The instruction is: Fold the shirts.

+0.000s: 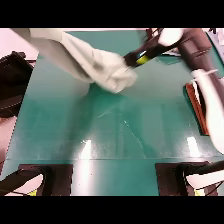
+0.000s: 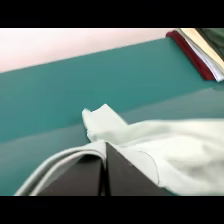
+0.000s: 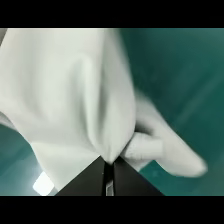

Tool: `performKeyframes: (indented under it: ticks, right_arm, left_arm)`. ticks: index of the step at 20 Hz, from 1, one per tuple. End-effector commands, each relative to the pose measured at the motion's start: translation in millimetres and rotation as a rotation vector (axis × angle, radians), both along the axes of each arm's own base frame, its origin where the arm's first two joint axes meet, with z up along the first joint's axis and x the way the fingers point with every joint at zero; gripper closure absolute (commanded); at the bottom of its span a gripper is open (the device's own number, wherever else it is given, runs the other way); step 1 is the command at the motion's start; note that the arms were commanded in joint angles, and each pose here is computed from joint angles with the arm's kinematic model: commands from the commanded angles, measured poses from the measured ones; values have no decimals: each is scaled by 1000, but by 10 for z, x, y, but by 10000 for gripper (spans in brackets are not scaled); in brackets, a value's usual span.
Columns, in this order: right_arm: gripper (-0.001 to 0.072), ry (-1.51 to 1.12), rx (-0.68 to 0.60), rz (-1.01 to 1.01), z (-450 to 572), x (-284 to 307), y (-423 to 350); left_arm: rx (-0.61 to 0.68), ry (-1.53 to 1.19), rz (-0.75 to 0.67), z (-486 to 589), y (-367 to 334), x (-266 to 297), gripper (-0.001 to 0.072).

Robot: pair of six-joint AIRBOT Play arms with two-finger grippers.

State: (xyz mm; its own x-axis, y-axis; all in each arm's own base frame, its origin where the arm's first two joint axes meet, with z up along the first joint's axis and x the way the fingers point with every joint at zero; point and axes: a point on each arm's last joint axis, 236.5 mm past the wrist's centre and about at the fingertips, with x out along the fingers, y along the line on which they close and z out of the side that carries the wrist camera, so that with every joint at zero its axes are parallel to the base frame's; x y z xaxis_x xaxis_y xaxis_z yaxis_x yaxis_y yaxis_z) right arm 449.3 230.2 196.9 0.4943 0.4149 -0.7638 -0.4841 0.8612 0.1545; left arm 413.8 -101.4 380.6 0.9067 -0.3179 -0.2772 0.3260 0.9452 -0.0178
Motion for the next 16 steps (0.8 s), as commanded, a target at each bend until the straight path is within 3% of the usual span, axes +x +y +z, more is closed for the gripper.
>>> performKeyframes:
  ticks: [1,8,9,10,11,14,16]
  right_arm:
    - [691,-67,-89,-84,666,-476,-704]
    - [671,126,-149,-42,15,-1201,-725]
    - [471,137,-146,-72,-15,-1241,-820]
    - [319,146,-137,-109,-29,-1266,-923]
    - [295,148,-135,-141,-33,-1289,-1046]
    - [296,138,-111,-232,14,-1332,-1351]
    - [298,140,-99,-274,4,-1358,-1487]
  left_arm:
    - [22,282,-69,-491,-84,-566,683]
    - [-166,821,-390,-2030,-821,-1299,683]
    - [-192,880,-409,-2179,-870,-1389,674]
    - [-213,911,-428,-2263,-913,-1444,458]
    - [-236,924,-453,-2298,-966,-1481,252]
    - [-278,906,-470,-2284,-1038,-1450,240]
    - [-278,750,-427,-2189,-1015,-1111,239]
